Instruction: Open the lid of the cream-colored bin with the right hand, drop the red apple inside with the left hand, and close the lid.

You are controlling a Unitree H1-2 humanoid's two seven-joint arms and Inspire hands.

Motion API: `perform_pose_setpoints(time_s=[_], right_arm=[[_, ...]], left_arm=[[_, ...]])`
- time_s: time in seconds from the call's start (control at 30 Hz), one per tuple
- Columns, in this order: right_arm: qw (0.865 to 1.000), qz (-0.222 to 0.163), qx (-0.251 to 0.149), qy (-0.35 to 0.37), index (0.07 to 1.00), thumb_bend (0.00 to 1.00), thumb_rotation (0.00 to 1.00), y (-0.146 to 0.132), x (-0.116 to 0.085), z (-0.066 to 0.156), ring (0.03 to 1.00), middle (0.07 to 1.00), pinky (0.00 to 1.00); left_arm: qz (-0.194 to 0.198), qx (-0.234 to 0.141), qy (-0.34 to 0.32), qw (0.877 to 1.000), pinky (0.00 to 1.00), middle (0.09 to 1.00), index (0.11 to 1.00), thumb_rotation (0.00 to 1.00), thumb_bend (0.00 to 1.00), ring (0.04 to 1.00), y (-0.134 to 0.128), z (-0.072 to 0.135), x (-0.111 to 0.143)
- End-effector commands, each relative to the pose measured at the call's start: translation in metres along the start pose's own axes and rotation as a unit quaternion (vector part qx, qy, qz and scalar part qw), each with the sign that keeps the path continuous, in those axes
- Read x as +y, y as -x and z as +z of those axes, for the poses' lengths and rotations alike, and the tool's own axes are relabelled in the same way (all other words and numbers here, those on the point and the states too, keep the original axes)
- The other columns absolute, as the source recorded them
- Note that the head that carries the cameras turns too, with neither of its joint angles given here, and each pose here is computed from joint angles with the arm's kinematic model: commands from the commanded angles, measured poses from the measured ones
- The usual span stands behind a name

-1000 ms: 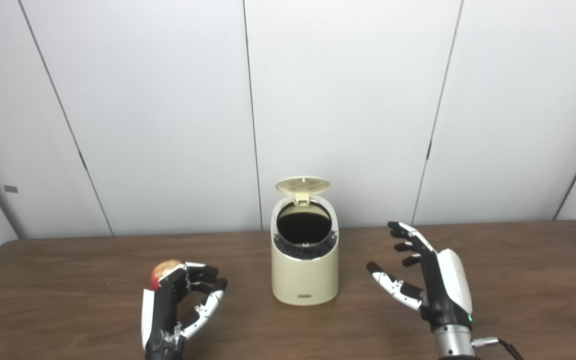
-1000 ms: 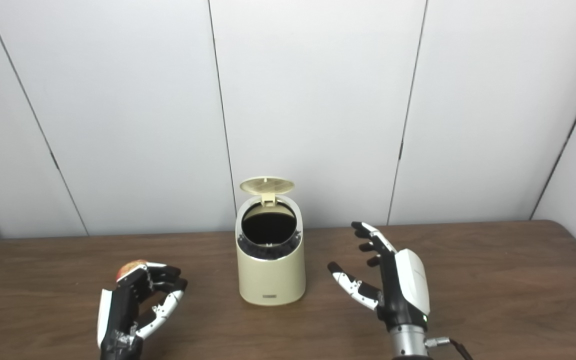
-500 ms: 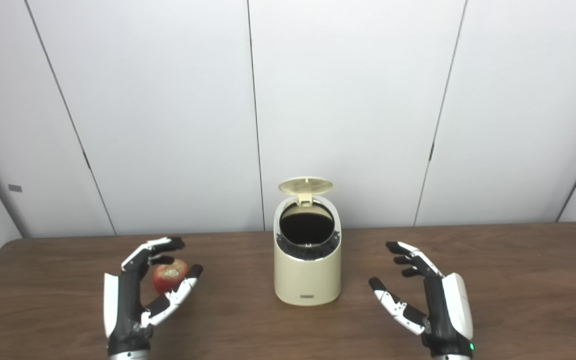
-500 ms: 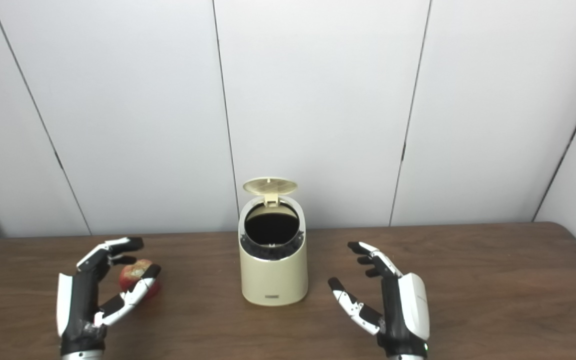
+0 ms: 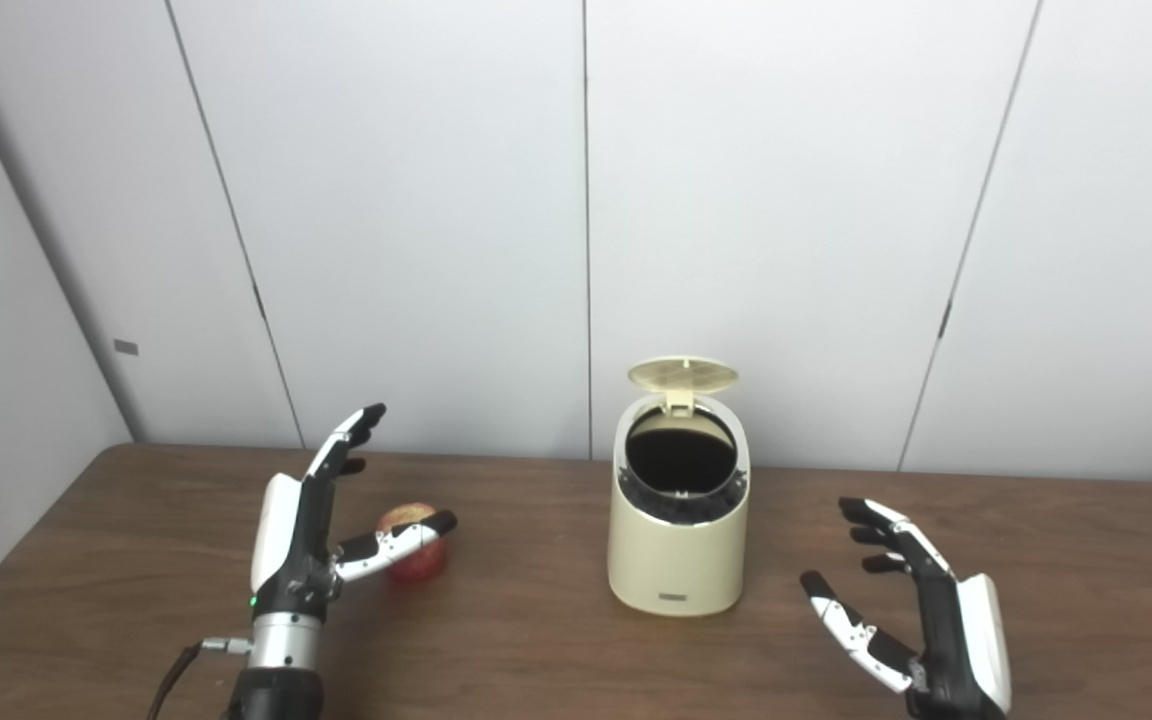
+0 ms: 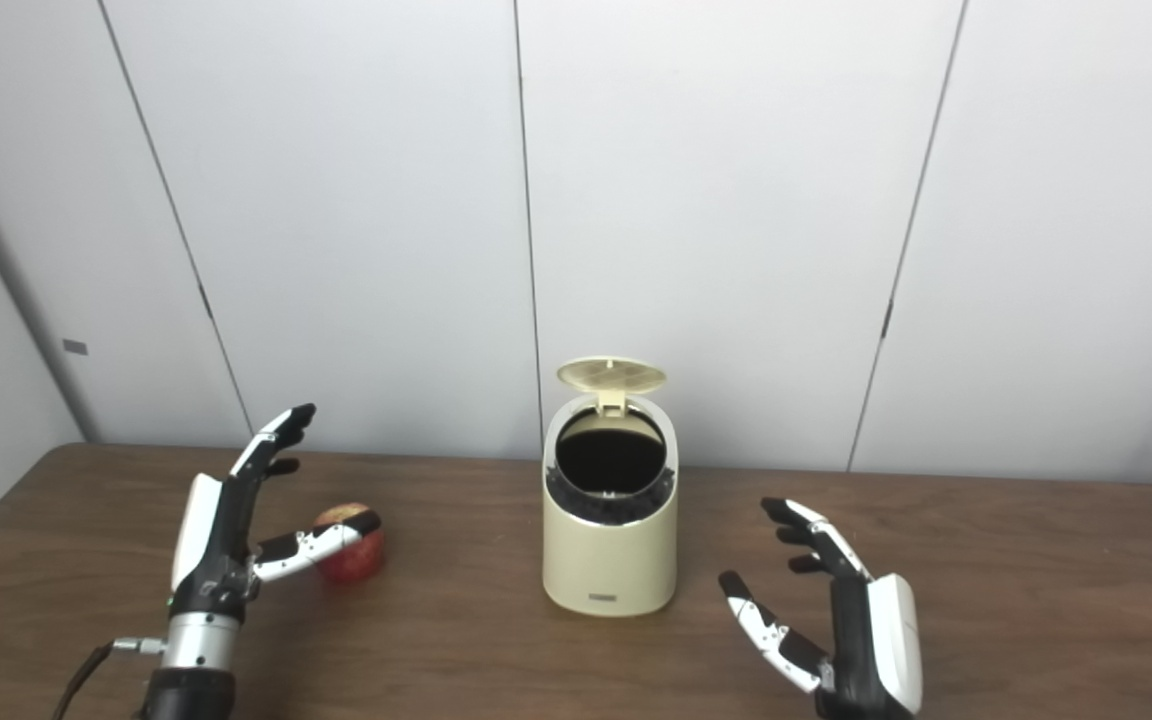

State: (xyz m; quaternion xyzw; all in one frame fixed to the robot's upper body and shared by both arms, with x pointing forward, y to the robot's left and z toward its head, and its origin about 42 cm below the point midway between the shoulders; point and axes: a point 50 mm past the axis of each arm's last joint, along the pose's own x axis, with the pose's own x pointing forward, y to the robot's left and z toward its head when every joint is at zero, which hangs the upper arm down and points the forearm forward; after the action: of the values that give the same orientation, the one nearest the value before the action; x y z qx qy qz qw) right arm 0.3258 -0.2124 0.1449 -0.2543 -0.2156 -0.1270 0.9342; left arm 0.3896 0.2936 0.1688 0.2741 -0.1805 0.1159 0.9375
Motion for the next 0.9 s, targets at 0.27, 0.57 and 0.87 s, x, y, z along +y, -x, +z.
perform_pose_setpoints(time_s=[0.27, 0.57, 0.87], right_arm=[[1.000, 0.006, 0.021, 0.012, 0.732, 0.27, 0.00, 0.026, -0.013, -0.034, 0.718, 0.741, 0.62], [0.999, 0.002, 0.032, 0.009, 0.739, 0.25, 0.03, 0.024, -0.024, -0.041, 0.721, 0.749, 0.63], [1.000, -0.007, 0.028, -0.011, 0.721, 0.25, 0.33, 0.021, -0.026, -0.039, 0.681, 0.717, 0.57]], left_arm=[[-0.044, 0.042, -0.028, 0.998, 0.81, 0.965, 0.951, 0.32, 1.00, 0.926, -0.026, 0.000, -0.006], [-0.052, 0.057, -0.069, 0.995, 0.92, 1.000, 0.988, 0.34, 1.00, 0.999, -0.025, -0.009, -0.012], [-0.055, 0.078, -0.092, 0.991, 0.86, 0.998, 0.963, 0.29, 1.00, 0.972, -0.022, -0.018, -0.012]])
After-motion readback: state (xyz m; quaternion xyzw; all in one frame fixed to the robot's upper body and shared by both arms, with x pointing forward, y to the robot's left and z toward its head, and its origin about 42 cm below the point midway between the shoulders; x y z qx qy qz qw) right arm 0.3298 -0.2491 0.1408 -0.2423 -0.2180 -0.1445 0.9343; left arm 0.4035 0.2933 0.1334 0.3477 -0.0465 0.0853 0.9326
